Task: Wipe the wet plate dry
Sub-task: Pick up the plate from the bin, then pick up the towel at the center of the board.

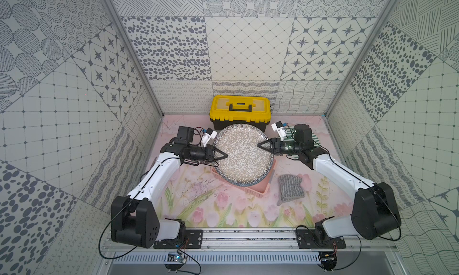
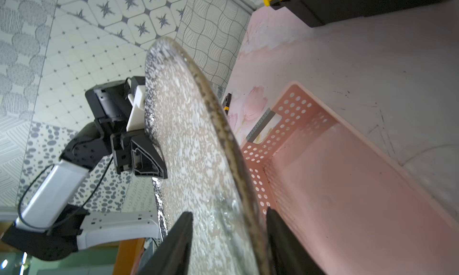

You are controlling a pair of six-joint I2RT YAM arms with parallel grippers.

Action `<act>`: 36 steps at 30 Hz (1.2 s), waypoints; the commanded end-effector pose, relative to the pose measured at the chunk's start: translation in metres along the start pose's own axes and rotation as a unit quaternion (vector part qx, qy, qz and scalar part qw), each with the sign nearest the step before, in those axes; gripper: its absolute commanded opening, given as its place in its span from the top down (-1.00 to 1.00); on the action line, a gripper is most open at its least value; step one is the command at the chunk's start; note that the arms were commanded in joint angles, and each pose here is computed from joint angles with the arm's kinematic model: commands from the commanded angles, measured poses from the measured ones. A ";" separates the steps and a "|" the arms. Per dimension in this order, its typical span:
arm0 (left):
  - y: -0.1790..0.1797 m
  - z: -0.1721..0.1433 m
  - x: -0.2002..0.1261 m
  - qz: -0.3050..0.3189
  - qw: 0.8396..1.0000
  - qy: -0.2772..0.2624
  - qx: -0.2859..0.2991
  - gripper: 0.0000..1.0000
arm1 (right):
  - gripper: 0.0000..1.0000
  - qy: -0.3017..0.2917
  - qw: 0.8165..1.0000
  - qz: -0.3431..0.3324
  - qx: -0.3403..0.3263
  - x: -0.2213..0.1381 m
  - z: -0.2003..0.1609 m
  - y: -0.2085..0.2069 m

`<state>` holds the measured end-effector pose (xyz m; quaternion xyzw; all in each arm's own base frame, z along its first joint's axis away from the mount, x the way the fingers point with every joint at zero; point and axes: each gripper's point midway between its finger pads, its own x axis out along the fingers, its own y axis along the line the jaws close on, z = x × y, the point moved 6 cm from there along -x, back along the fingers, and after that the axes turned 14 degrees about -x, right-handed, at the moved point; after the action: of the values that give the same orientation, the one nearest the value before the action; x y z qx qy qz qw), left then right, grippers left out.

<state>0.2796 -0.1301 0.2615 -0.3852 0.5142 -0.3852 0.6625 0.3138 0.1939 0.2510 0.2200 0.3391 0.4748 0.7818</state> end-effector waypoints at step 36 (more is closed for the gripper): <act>-0.025 0.002 -0.012 -0.057 0.993 -0.019 0.101 1.00 | -0.28 0.068 0.844 -0.521 0.109 -0.080 -0.161 -0.056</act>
<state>0.2764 -0.1163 0.2489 -0.3583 0.5170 -0.3215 0.7078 0.1933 0.0990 0.1396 0.0521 0.5115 -0.0239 0.8574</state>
